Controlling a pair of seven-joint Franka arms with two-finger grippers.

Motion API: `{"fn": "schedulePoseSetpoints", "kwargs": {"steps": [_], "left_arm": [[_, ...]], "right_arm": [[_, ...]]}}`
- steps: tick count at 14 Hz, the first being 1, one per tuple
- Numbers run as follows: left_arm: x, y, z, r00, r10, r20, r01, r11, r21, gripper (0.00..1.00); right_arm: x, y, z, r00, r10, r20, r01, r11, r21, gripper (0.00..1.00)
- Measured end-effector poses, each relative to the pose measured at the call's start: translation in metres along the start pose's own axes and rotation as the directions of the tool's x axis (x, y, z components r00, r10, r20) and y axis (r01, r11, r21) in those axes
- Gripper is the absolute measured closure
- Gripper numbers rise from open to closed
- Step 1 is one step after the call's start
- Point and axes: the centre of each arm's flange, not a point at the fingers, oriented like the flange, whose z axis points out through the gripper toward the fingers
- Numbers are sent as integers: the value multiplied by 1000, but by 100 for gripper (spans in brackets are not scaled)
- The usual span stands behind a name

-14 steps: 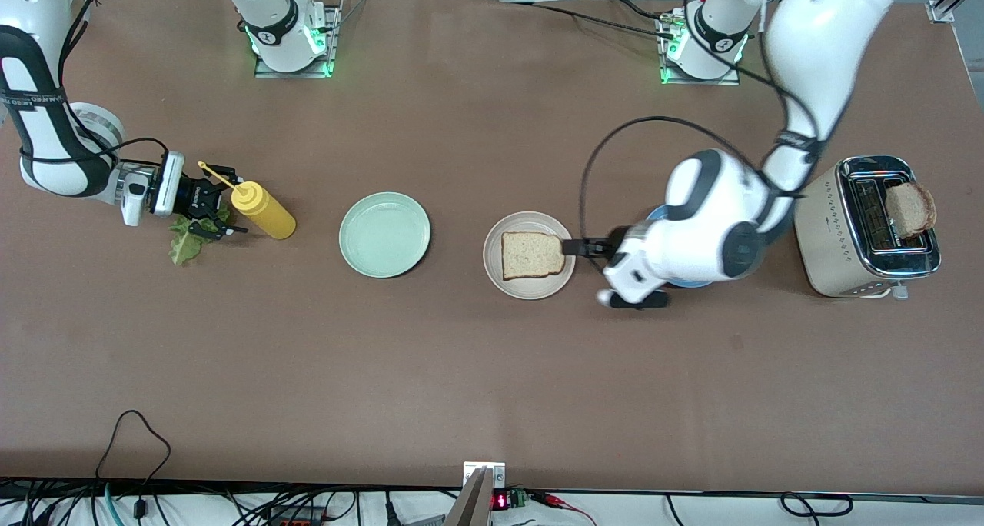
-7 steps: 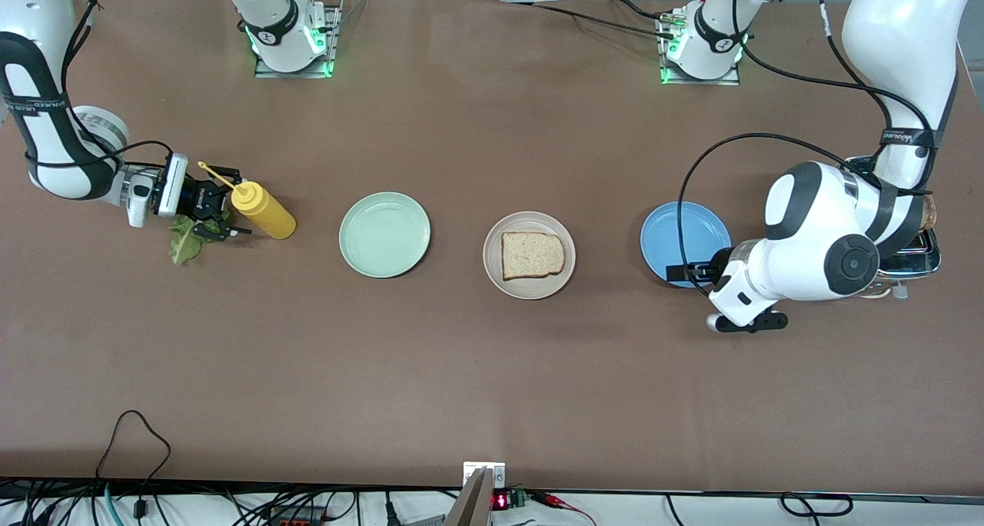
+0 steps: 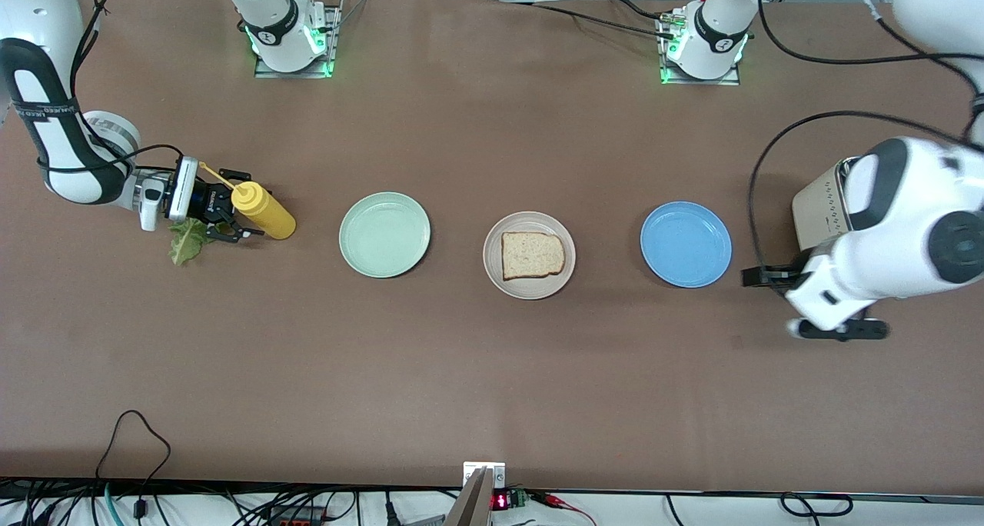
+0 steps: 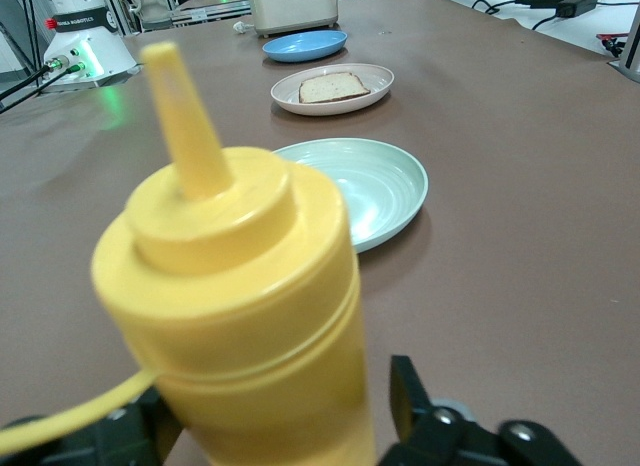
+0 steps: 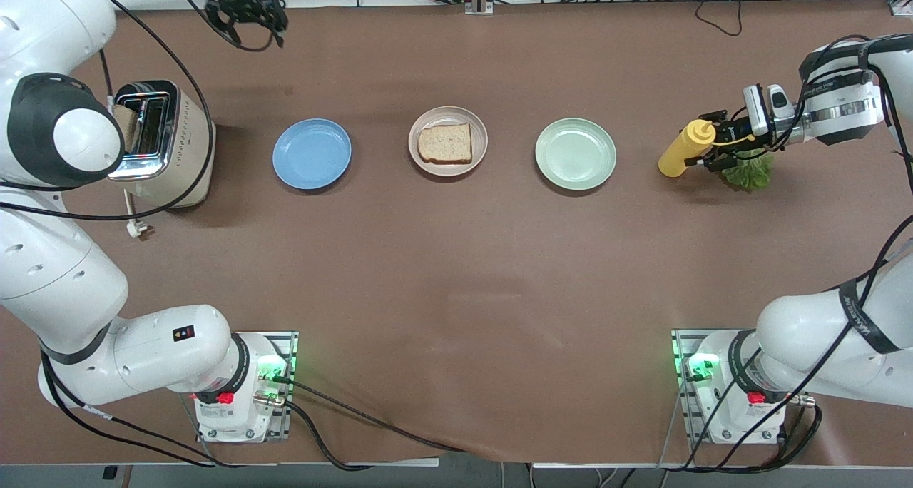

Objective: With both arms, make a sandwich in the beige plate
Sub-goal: 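Open the left gripper, return to the toaster while the right gripper grasps the bottle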

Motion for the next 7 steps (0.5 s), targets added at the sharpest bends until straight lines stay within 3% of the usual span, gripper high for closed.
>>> {"fn": "schedulePoseSetpoints", "kwargs": {"steps": [1, 7], "left_arm": [[-1, -9, -16, 1000, -8, -4, 8, 1000, 1, 0], [-12, -10, -71, 999, -16, -31, 16, 1000, 8, 0]], "right_arm": [[0, 1, 0, 1000, -1, -1, 1, 1000, -3, 32], [2, 3, -1, 1000, 26, 2, -26, 1000, -8, 44]]}}
